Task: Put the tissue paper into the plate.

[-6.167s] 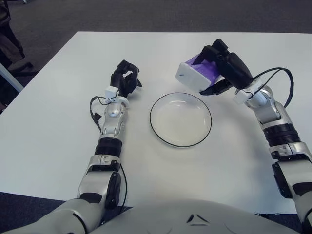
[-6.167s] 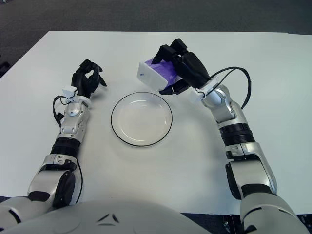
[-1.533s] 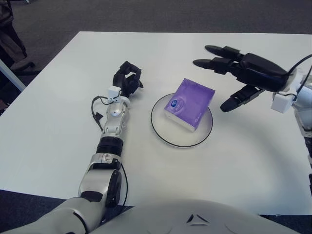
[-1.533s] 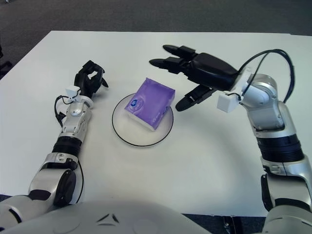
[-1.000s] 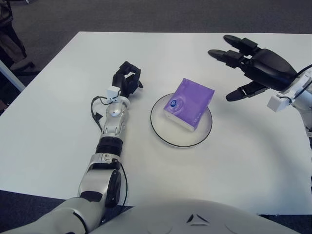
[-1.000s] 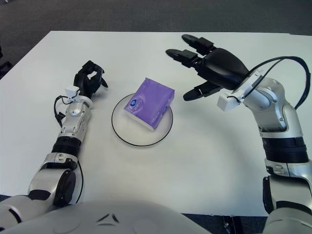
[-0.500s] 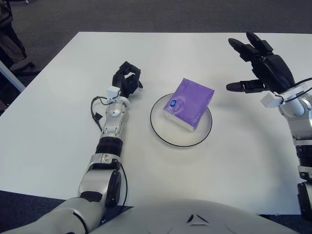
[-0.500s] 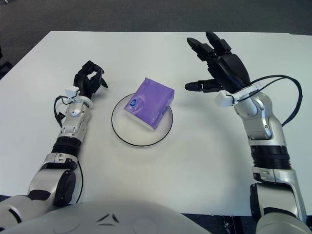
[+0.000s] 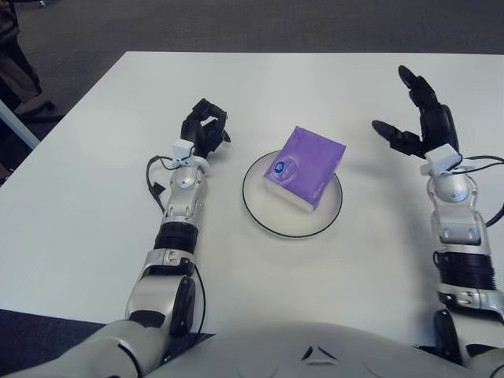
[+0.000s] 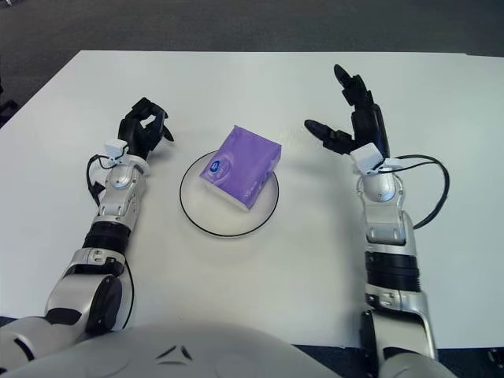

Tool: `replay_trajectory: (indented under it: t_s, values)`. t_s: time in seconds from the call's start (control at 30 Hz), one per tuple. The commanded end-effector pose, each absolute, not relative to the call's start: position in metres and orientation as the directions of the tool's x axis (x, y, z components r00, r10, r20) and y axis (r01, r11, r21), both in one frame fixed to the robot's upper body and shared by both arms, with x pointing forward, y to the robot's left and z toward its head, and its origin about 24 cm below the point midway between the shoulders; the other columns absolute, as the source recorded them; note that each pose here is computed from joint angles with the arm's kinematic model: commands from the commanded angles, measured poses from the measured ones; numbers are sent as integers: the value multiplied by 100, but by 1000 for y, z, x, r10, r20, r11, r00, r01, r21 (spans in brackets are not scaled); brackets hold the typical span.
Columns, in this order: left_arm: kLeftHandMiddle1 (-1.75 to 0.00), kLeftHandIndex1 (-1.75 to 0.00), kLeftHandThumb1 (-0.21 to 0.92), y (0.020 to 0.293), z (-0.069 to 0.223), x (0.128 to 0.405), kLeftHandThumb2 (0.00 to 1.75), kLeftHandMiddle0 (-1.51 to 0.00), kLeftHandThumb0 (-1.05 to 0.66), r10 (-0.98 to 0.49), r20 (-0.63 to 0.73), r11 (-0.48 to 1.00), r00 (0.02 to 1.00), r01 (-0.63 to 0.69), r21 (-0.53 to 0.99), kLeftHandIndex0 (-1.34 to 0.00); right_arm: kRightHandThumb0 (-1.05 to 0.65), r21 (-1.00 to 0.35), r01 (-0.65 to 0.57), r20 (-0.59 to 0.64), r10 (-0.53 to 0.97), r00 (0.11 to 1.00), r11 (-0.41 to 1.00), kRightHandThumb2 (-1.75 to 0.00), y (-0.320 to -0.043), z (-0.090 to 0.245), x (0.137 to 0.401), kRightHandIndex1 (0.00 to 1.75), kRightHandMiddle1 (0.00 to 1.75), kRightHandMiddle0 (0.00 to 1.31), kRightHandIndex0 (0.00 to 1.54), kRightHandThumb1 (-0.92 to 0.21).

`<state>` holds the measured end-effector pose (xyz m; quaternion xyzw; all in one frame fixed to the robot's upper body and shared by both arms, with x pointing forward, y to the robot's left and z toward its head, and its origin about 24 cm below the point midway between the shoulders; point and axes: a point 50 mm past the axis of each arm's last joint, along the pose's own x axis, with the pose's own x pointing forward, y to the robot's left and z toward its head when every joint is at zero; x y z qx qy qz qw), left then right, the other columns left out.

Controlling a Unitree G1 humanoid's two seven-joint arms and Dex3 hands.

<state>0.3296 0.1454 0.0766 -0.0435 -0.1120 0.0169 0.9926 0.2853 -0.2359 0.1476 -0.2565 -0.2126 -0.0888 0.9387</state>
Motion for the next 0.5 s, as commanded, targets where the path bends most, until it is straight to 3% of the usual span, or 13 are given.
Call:
replay_trajectory:
  t_s: [0.0, 0.13, 0.17, 0.27, 0.4, 0.43, 0.47]
  values:
    - [-175, -175, 92, 142, 39, 311, 34, -93, -29, 58, 91, 993, 994, -48, -106, -70, -44, -324, 287, 427, -132, 895, 901, -41, -240, 142, 287, 5, 16, 55, 63, -92]
    - [-175, -175, 92, 141, 40, 311, 34, -93, -29, 61, 96, 994, 993, -52, -98, -70, -37, -168, 269, 392, -186, 901, 948, -42, -239, 136, 286, 6, 23, 59, 73, -92]
    - [-175, -175, 92, 141, 40, 311, 34, -93, -29, 62, 97, 994, 993, -53, -96, -70, -36, -150, 267, 385, -193, 903, 952, -42, -239, 135, 285, 7, 73, 48, 77, -92]
    - [-175, -175, 92, 141, 40, 310, 34, -93, -29, 64, 99, 994, 993, -55, -92, -70, -35, -114, 263, 362, -206, 909, 958, -43, -239, 132, 284, 10, 134, 35, 85, -92]
    - [-175, -175, 92, 141, 41, 310, 34, -93, -30, 65, 101, 994, 993, -55, -90, -70, -34, -96, 253, 330, -209, 921, 963, -42, -237, 124, 282, 13, 155, 31, 88, -92]
    - [-175, -175, 92, 141, 41, 310, 34, -93, -30, 64, 101, 994, 993, -55, -90, -70, -22, -94, 251, 325, -208, 922, 963, -39, -237, 123, 282, 56, 158, 28, 74, -92]
    - [-175, -175, 92, 140, 41, 310, 34, -93, -30, 64, 101, 994, 993, -55, -90, -70, -14, -91, 245, 317, -205, 926, 965, -38, -236, 121, 281, 85, 160, 25, 64, -92]
